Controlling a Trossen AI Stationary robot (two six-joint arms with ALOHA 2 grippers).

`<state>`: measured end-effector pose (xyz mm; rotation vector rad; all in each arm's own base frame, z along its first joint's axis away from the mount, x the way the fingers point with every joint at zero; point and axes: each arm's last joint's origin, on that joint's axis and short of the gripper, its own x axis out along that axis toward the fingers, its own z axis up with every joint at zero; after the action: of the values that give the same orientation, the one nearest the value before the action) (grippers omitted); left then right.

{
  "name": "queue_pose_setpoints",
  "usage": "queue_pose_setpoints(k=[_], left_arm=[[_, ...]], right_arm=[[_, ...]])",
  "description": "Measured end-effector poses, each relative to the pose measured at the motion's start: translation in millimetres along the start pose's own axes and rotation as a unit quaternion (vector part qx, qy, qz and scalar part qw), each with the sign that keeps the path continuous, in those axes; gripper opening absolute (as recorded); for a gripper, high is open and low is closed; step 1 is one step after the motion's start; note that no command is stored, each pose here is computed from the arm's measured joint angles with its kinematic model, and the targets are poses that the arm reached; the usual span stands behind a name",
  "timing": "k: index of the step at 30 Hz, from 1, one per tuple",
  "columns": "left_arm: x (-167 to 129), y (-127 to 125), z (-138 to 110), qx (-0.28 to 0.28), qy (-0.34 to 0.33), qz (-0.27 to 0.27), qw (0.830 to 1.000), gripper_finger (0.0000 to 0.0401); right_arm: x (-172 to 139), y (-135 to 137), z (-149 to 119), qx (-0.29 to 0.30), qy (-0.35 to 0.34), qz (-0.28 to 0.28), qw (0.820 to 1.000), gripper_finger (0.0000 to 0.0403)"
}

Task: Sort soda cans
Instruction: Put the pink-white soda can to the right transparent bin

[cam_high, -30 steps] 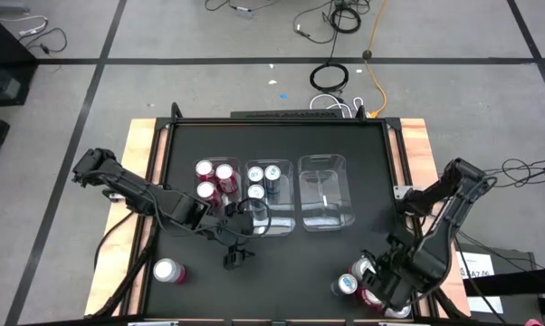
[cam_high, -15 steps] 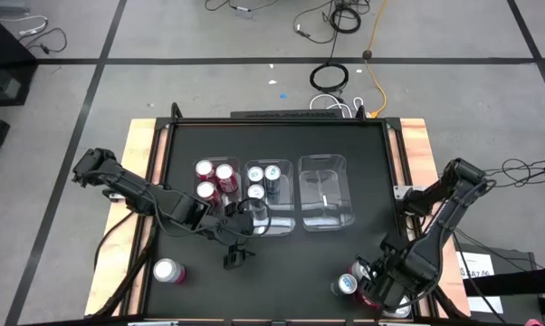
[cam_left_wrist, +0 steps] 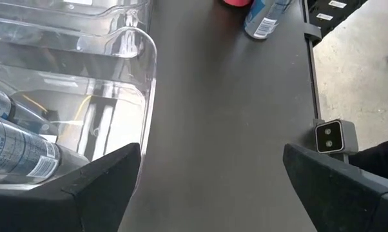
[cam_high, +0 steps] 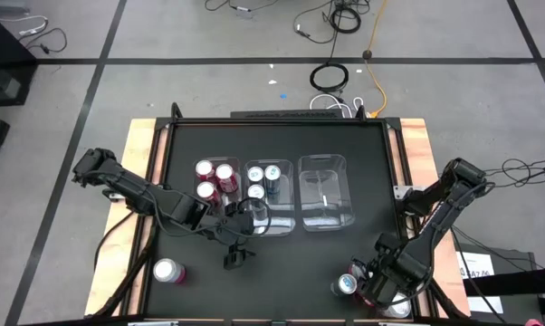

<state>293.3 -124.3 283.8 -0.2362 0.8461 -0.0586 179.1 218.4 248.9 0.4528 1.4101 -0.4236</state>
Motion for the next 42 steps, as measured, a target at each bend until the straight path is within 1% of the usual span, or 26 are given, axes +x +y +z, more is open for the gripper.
queue_pose_setpoints(k=[4, 8, 21, 24, 29, 30, 31, 36, 39, 42], left_arm=[[0, -1, 1, -0.001, -0.007, -0.004, 1.0, 0.0388], [0, -1, 2, -0.001, -0.009, -0.004, 1.0, 0.0388], [0, -1, 1, 0.003, -0.008, -0.004, 1.0, 0.0388], [0, -1, 1, 0.004, -0.007, -0.003, 1.0, 0.0388], [0, -1, 1, 0.014, -0.007, -0.003, 1.0, 0.0388], [0, -1, 1, 0.014, -0.007, -0.003, 1.0, 0.0388], [0, -1, 1, 0.014, -0.007, -0.003, 1.0, 0.0388], [0, -1, 1, 0.014, -0.007, -0.003, 1.0, 0.0388], [0, 0, 1, 0.014, -0.007, -0.002, 1.0, 0.0388], [-4, 1, 0, 0.015, -0.001, 0.001, 1.0, 0.0388]], right_arm=[[15, 0, 3, -0.006, 0.017, 0.016, 1.0, 0.0379], [28, -5, 2, -0.004, 0.023, 0.006, 1.0, 0.0379], [32, -7, 6, -0.003, 0.019, 0.005, 1.0, 0.0375], [33, -8, 8, -0.002, 0.021, 0.005, 1.0, 0.0355], [33, -8, 10, -0.001, 0.026, 0.005, 1.0, 0.0285], [33, -8, 10, 0.0, 0.028, 0.006, 1.0, 0.0277], [33, -8, 11, 0.001, 0.03, 0.006, 1.0, 0.0276], [28, -12, 12, 0.003, 0.033, 0.011, 0.999, 0.0276], [12, -19, 12, 0.014, 0.027, 0.013, 0.999, 0.0276], [-6, -28, 13, 0.027, 0.018, 0.004, 0.999, 0.0276]])
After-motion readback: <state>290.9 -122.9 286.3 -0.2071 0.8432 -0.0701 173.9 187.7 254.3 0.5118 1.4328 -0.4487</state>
